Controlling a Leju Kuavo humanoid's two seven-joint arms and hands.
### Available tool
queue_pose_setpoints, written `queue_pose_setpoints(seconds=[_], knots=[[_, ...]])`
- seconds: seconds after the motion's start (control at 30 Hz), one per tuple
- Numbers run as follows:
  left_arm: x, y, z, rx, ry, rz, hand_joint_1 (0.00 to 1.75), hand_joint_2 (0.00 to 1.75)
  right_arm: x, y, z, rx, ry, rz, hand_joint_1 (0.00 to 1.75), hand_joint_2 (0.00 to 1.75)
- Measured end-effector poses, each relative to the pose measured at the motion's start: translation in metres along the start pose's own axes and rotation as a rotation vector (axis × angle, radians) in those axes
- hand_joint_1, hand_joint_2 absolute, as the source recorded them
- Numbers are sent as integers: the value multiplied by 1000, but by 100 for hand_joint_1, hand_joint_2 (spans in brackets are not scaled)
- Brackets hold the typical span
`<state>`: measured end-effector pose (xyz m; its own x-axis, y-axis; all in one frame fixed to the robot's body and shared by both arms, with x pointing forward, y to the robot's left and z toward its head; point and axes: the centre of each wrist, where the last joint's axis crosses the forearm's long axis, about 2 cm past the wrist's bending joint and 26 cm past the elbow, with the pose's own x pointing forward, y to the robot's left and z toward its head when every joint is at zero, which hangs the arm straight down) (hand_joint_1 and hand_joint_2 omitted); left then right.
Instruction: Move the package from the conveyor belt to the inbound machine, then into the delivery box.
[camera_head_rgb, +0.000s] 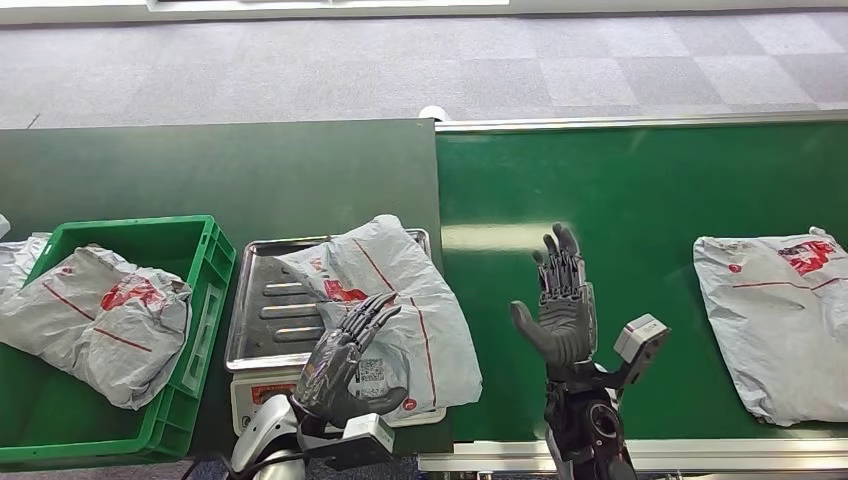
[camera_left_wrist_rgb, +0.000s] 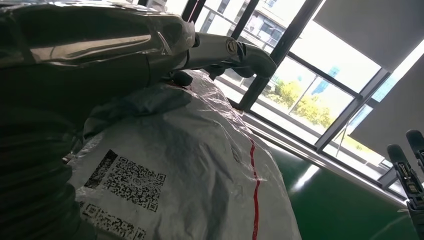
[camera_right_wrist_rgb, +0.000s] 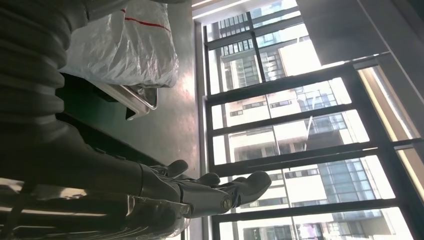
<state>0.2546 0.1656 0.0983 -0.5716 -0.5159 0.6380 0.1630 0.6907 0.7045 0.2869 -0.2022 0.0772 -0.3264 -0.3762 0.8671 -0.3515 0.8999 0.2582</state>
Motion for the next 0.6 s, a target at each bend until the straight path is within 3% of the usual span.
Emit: queue_pose_setpoints(seconds=[0.03, 0.13, 0.17, 0.33, 0.6], knots=[[0, 0, 0, -3, 1, 2, 24, 175, 0, 0, 0, 0, 0, 1, 0, 175], [-1, -1, 0, -11, 6, 6, 134, 175, 0, 0, 0, -2, 1, 3, 0, 175], [-2, -1, 0, -13, 7, 7, 151, 175, 0, 0, 0, -3, 1, 2, 0, 175], [-3, -3, -1, -19, 10, 7, 160, 175, 0, 0, 1, -6, 2, 2, 0, 175], [-4, -4, -1, -23, 8, 4, 160, 175, 1, -1, 1, -15, 1, -1, 0, 175]])
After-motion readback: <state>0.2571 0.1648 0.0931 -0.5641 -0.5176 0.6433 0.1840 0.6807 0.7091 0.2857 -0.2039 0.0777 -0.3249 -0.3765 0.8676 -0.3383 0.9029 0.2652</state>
